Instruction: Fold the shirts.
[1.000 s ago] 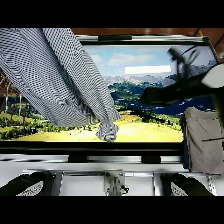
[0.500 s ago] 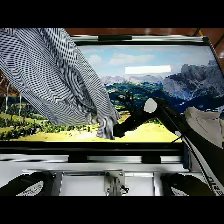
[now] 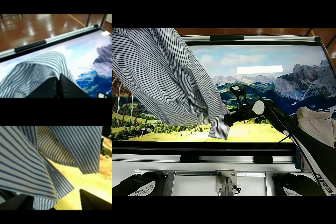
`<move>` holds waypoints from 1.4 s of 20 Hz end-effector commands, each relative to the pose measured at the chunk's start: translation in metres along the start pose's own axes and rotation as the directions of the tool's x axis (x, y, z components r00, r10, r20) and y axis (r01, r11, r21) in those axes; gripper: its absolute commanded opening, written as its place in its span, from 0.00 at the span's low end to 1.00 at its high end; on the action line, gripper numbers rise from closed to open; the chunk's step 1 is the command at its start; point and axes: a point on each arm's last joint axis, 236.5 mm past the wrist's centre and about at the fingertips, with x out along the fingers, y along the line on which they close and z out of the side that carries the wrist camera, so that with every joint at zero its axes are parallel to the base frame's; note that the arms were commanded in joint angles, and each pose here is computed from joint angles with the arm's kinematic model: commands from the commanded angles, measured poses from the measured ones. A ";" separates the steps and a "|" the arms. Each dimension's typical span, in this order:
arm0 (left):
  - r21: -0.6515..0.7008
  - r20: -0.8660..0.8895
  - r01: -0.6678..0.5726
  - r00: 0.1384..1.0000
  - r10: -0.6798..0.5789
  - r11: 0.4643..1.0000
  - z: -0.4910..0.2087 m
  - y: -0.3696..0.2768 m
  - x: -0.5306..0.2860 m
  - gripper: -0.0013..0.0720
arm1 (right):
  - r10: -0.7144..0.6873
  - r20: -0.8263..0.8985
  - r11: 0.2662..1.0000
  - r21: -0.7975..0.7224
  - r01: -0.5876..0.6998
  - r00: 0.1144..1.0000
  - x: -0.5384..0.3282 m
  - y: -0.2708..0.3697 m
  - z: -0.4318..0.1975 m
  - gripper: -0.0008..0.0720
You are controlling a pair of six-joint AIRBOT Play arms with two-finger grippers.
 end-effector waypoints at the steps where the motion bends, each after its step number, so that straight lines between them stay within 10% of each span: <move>1: 0.018 -0.007 -0.037 0.999 0.038 0.999 -0.002 0.009 -0.001 0.09 | 0.020 -0.013 0.999 0.036 -0.020 1.000 -0.001 0.002 -0.001 0.95; 8: 0.094 -0.147 -0.168 0.973 0.180 0.981 -0.035 0.043 -0.007 0.09 | -0.068 0.184 0.946 0.323 0.005 0.981 -0.096 -0.075 0.037 0.95; 17: 0.112 -0.325 -0.212 0.915 0.238 0.971 -0.094 0.066 0.009 0.09 | 0.121 0.015 0.825 0.555 -0.109 0.993 0.008 -0.049 0.010 0.95; 28: 0.010 -0.875 -0.303 0.459 0.155 0.953 -0.351 0.074 -0.010 0.08 | 0.115 0.017 0.790 0.605 -0.102 0.993 0.011 -0.051 0.011 0.95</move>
